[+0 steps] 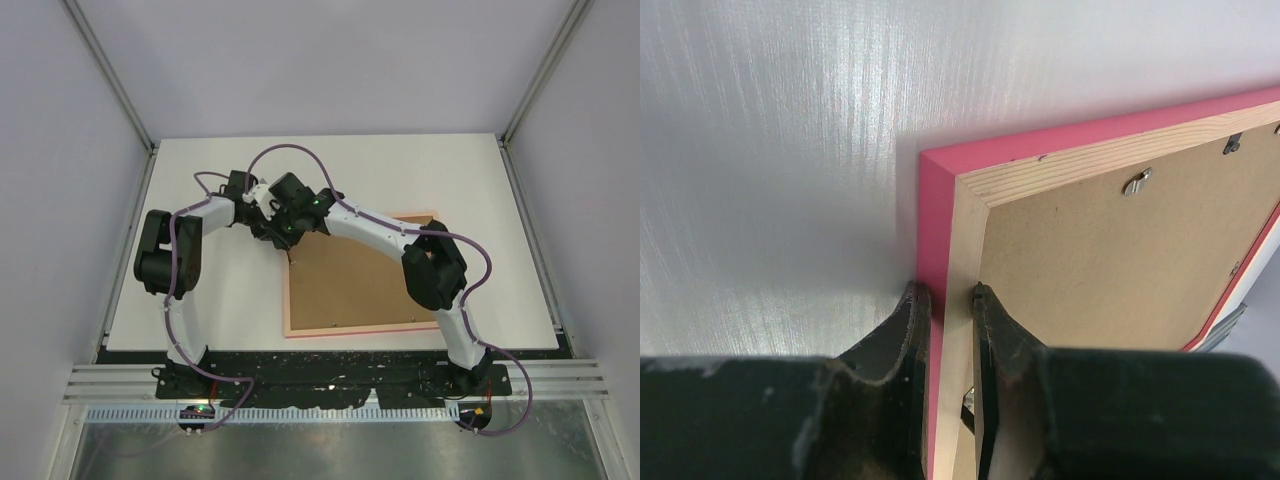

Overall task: Take the photo out of the frame
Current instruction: Release the photo frame item from the photo frame.

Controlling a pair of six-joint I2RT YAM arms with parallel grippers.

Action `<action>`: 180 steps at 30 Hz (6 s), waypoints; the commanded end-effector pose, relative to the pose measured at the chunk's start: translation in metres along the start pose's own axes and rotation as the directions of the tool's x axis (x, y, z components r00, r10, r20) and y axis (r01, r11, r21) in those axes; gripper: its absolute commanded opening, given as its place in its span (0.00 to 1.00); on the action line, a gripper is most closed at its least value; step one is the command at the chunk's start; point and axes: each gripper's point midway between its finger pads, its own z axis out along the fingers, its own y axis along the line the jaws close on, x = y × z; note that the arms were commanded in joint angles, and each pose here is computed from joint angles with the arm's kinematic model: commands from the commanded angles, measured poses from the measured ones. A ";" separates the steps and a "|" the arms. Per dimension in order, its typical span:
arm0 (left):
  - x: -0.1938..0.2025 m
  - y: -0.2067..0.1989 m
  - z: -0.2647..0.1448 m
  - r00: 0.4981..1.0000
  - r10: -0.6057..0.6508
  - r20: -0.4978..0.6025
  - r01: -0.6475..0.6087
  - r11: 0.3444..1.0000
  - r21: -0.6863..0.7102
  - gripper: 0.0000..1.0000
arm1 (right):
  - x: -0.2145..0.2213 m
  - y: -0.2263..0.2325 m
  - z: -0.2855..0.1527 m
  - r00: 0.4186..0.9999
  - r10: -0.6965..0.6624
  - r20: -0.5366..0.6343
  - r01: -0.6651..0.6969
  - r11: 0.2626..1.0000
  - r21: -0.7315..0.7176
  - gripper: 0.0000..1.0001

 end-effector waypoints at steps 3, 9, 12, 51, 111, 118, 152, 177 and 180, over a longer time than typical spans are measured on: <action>0.001 0.010 0.006 0.999 -0.032 -0.003 0.032 0.999 -0.024 0.00 | -0.024 0.019 -0.015 0.998 0.008 0.070 -0.002 0.995 -0.096 0.08; 0.001 0.010 0.006 0.999 -0.034 -0.004 0.034 0.999 -0.024 0.00 | -0.026 0.017 -0.016 0.997 0.006 0.073 0.000 0.996 -0.084 0.08; 0.001 0.010 0.006 0.999 -0.034 -0.008 0.034 0.999 -0.021 0.00 | -0.028 0.018 -0.017 0.997 -0.001 0.077 0.007 0.997 -0.081 0.08; 0.001 0.011 0.007 0.999 -0.034 -0.006 0.034 0.999 -0.024 0.00 | -0.031 0.018 -0.021 0.997 -0.006 0.081 0.013 0.996 -0.085 0.08; 0.000 0.011 0.006 0.999 -0.034 -0.004 0.034 0.999 -0.024 0.00 | -0.025 0.003 -0.013 0.996 0.042 0.080 -0.040 0.999 -0.030 0.08; 0.000 0.010 0.006 0.999 -0.034 -0.005 0.034 0.999 -0.022 0.00 | -0.025 -0.011 -0.012 0.996 0.042 0.077 -0.045 0.998 0.047 0.08; 0.000 0.011 0.007 0.999 -0.034 -0.005 0.034 0.999 -0.022 0.00 | -0.024 0.016 -0.013 0.997 0.046 0.068 -0.039 0.993 -0.108 0.08; 0.000 0.011 0.007 0.999 -0.035 -0.005 0.035 0.999 -0.026 0.00 | -0.042 -0.026 -0.031 0.986 0.077 0.145 -0.091 0.991 0.096 0.08; 0.000 0.010 0.006 0.999 -0.034 -0.002 0.033 0.999 -0.024 0.00 | -0.045 -0.026 -0.035 0.985 0.074 0.155 -0.090 0.991 0.099 0.08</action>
